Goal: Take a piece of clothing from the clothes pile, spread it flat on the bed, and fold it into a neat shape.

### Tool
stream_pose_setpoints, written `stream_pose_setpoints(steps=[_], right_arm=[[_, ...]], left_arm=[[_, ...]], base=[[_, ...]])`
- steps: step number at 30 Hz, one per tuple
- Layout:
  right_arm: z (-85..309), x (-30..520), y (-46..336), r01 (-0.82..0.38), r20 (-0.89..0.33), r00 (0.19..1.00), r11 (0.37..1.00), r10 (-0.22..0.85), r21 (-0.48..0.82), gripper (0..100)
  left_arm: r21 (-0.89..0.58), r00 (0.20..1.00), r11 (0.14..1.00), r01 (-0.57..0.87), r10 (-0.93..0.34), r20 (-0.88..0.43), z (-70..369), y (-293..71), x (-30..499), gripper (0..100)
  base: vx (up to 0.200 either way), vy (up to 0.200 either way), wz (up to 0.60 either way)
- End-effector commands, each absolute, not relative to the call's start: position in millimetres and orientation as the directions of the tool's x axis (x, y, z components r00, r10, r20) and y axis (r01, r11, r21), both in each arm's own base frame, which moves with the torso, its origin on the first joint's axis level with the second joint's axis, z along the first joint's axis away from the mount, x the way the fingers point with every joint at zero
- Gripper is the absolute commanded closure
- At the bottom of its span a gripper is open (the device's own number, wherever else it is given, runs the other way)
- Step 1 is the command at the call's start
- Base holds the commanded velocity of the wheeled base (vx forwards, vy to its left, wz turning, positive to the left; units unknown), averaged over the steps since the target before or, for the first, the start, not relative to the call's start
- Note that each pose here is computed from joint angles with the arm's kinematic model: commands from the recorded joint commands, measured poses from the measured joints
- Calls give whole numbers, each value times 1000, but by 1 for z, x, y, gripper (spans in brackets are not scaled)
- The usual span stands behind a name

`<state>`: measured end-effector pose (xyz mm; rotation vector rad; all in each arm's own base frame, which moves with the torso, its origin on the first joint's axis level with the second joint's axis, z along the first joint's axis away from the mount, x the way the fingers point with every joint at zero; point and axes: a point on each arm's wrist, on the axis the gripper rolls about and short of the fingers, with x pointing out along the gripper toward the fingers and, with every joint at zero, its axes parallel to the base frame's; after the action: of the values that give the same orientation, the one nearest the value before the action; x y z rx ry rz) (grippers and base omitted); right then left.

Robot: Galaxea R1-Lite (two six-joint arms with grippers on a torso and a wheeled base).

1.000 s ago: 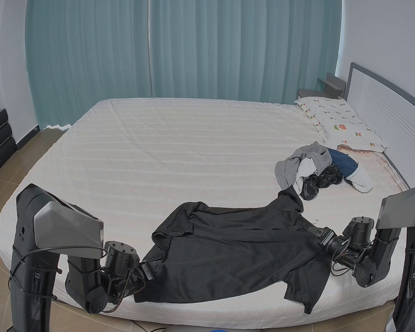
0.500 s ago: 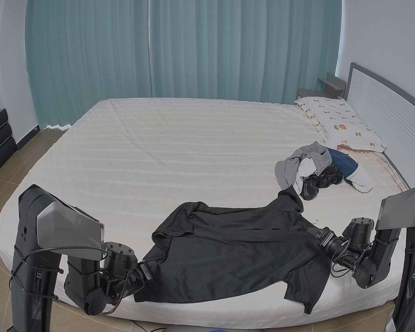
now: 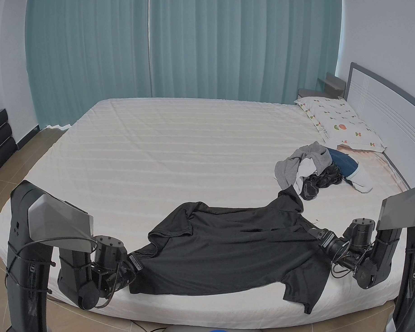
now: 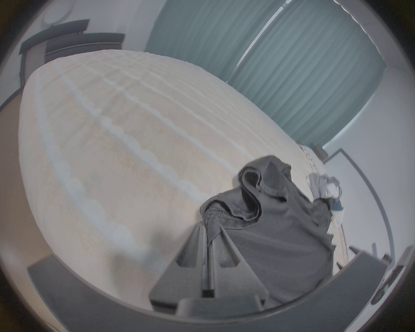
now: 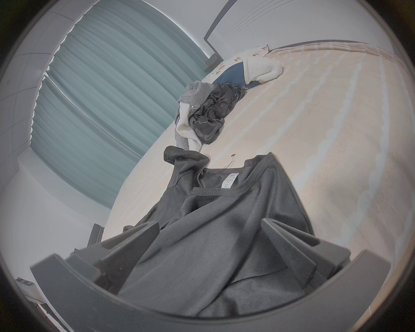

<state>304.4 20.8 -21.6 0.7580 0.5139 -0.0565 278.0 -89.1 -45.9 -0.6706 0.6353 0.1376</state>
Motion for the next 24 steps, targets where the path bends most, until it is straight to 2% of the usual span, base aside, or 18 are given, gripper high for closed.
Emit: stream_pose_setpoints(steps=[1, 7, 9, 20, 21, 24], right_arm=[[-14, 293, 13, 240, -477, 868, 724, 138, 647, 0], [-14, 282, 11, 219, -509, 841, 744, 184, 631, 0], [-23, 277, 13, 217, -556, 807, 778, 197, 590, 0], [-47, 266, 26, 192, -642, 724, 821, 251, 537, 0], [-49, 263, 27, 185, -658, 709, 834, 252, 519, 100], [-54, 256, 25, 156, -686, 686, 871, 244, 466, 100]], left_arm=[[-573, 832, 745, -342, -44, -554, -29, -71, 281, 100], [-572, 830, 731, -372, -14, -558, -34, -60, 287, 100], [-563, 821, 734, -380, -13, -570, -39, -60, 287, 100], [-571, 829, 732, -372, -16, -559, -40, -61, 287, 100], [-571, 828, 732, -372, -15, -560, -40, -61, 287, 100], [-567, 826, 734, -374, -15, -564, -41, -61, 287, 100]], base=[[0, 0, 0], [0, 0, 0], [0, 0, 0], [0, 0, 0], [0, 0, 0], [0, 0, 0]])
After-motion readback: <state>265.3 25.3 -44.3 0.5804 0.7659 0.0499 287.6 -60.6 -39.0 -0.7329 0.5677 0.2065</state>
